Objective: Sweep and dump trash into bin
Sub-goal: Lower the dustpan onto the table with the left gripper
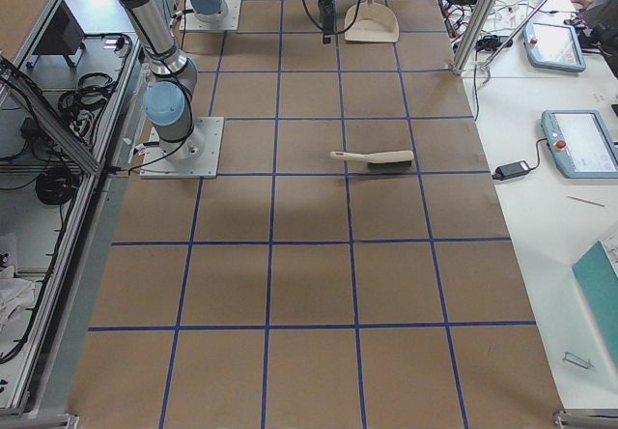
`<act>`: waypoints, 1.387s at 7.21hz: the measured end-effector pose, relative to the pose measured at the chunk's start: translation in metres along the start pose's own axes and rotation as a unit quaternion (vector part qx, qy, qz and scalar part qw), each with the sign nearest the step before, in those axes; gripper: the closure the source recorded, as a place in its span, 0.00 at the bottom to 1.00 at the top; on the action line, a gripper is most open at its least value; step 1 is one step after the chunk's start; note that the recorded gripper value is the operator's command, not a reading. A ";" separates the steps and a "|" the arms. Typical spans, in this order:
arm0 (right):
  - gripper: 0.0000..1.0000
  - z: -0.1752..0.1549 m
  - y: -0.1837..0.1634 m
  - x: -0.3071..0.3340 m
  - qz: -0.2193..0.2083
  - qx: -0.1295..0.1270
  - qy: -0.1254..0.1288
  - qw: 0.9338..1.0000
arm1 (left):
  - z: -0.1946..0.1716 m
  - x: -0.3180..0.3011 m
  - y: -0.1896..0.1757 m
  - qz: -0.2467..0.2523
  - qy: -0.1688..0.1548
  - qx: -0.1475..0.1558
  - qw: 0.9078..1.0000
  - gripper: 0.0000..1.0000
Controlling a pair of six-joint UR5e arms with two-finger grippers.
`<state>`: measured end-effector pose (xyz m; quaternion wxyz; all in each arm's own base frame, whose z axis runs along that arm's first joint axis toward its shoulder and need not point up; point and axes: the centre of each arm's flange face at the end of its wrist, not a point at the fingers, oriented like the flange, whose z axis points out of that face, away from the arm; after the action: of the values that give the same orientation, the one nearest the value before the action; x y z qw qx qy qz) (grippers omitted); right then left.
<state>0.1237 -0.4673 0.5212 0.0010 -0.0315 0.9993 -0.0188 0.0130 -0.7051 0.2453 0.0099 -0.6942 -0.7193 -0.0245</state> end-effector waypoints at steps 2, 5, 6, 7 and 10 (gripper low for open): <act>0.00 0.000 0.001 0.000 -0.002 -0.001 0.004 1.000 | -0.001 0.001 -0.001 -0.004 -0.001 0.004 1.000 1.00; 0.00 0.002 0.000 0.000 0.000 -0.004 0.000 1.000 | -0.003 0.001 -0.003 0.015 -0.002 0.005 1.000 1.00; 0.00 0.003 0.001 0.000 0.000 -0.006 0.000 1.000 | -0.003 0.001 -0.003 0.024 -0.003 0.007 1.000 1.00; 0.00 0.003 0.002 0.000 -0.001 -0.007 0.001 1.000 | -0.002 0.001 -0.004 0.027 -0.003 0.008 1.000 1.00; 0.00 0.006 0.001 0.000 -0.001 -0.011 0.000 1.000 | 0.003 0.000 -0.002 0.023 -0.001 0.008 1.000 0.00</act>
<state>0.1237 -0.4668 0.5154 0.0008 -0.0321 0.9995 -0.0078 0.0106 -0.7054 0.2423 0.0147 -0.7103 -0.7036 -0.0178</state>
